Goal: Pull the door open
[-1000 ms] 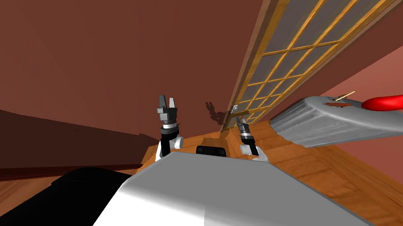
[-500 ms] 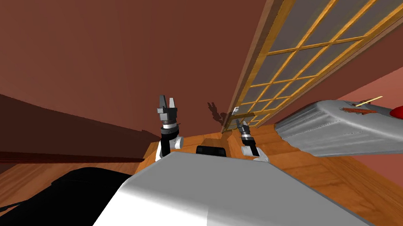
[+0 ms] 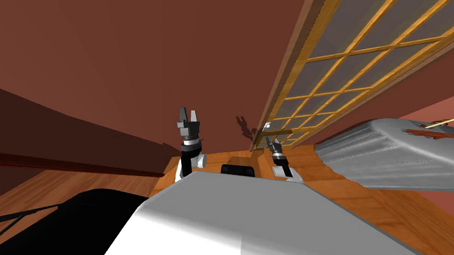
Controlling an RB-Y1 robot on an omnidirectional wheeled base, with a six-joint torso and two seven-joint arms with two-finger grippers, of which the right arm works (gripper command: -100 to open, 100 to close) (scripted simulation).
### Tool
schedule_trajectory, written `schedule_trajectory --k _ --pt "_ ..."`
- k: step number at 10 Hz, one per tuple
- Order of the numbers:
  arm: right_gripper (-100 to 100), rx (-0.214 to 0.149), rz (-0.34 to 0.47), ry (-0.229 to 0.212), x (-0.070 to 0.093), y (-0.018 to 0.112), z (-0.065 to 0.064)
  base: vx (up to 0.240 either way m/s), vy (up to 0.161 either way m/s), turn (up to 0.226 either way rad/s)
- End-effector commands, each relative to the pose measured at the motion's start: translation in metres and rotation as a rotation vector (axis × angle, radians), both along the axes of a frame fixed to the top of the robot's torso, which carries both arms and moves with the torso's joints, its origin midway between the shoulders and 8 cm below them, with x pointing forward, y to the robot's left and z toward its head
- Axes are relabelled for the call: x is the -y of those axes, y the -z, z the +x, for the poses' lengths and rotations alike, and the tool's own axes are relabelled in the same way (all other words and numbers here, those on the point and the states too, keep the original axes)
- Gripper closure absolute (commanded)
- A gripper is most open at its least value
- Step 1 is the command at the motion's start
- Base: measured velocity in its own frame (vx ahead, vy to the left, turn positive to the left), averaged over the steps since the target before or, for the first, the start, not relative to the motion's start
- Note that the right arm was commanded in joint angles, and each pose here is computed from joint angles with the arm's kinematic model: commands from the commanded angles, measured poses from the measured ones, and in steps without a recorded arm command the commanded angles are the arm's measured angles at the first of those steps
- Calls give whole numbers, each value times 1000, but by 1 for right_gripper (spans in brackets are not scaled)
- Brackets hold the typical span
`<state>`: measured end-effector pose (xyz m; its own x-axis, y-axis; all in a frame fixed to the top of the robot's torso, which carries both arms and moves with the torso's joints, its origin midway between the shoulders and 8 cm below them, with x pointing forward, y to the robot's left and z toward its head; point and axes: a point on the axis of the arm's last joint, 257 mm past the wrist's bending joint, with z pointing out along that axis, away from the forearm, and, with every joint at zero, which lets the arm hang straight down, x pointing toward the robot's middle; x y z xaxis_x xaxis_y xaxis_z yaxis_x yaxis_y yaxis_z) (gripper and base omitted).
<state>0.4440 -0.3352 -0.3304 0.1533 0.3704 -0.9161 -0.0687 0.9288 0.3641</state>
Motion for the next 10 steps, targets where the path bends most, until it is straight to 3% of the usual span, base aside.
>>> schedule_trajectory --k 1,6,10 --pt "-100 -22 -48 12 6 10 -2 16 -111 155" --pt "-100 -89 -176 43 24 39 -9 24 -114 147" --pt "-100 -130 -256 61 36 55 -15 15 -81 113"
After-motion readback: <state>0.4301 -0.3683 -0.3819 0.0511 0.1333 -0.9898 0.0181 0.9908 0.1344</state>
